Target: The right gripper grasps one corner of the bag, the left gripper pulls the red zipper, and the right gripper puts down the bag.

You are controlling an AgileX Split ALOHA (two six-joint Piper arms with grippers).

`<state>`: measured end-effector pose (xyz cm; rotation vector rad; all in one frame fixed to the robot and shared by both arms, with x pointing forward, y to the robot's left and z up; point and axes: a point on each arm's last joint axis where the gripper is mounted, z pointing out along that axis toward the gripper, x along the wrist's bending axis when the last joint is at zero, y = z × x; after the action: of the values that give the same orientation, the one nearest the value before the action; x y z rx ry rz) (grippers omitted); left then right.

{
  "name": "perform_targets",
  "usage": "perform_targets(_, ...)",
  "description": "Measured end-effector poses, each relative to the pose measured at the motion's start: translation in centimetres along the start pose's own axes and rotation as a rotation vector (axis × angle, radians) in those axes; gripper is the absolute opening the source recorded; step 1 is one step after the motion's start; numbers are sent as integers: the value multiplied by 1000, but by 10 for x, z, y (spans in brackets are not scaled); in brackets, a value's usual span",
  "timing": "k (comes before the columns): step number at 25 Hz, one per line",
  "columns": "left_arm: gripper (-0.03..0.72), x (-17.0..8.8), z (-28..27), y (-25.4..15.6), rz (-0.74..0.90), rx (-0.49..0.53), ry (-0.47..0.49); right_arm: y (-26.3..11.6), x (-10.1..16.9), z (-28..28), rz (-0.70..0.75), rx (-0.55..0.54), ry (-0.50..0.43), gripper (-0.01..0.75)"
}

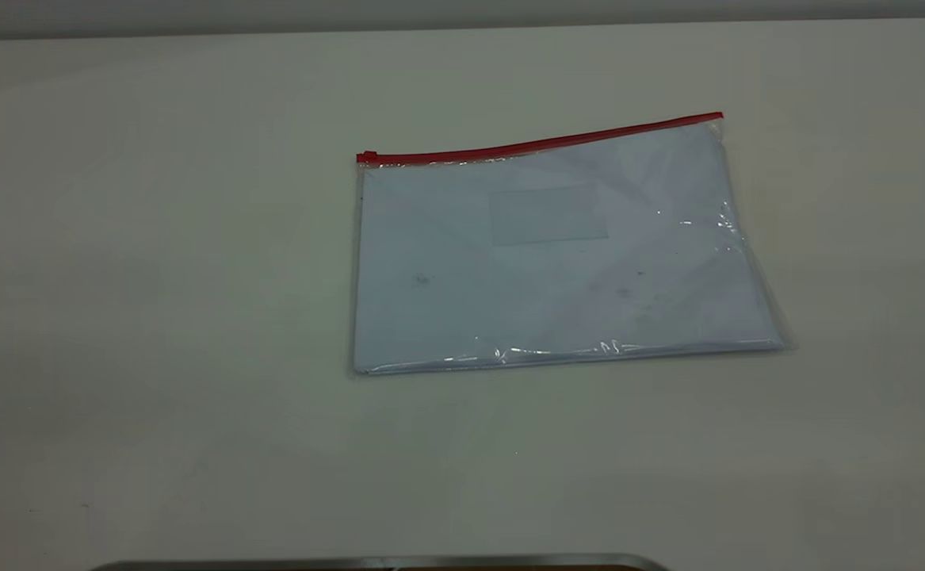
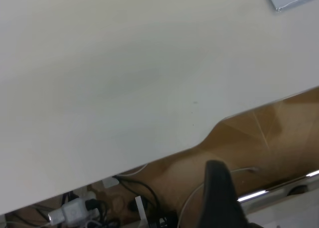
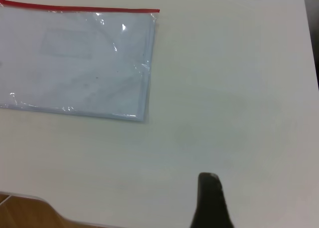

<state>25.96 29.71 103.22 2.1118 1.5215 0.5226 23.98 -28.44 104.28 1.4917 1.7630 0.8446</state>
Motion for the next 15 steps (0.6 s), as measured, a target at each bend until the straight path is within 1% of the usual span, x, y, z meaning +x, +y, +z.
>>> perform_targets(2,551,0,0,0,-9,-1,5,0,0,0,0,0,0,570)
perform_targets(5,551,2,-2,-3,-93,-23,65,0,0,0,0,0,0,570)
perform_targets(8,551,2,-8,-9,-201,-81,159,0,0,0,0,0,0,568)
perform_targets(11,551,-1,-15,-18,-266,-155,227,0,0,0,0,0,0,560)
perform_targets(15,551,-6,-21,-27,-290,-236,264,0,0,0,0,0,0,558)
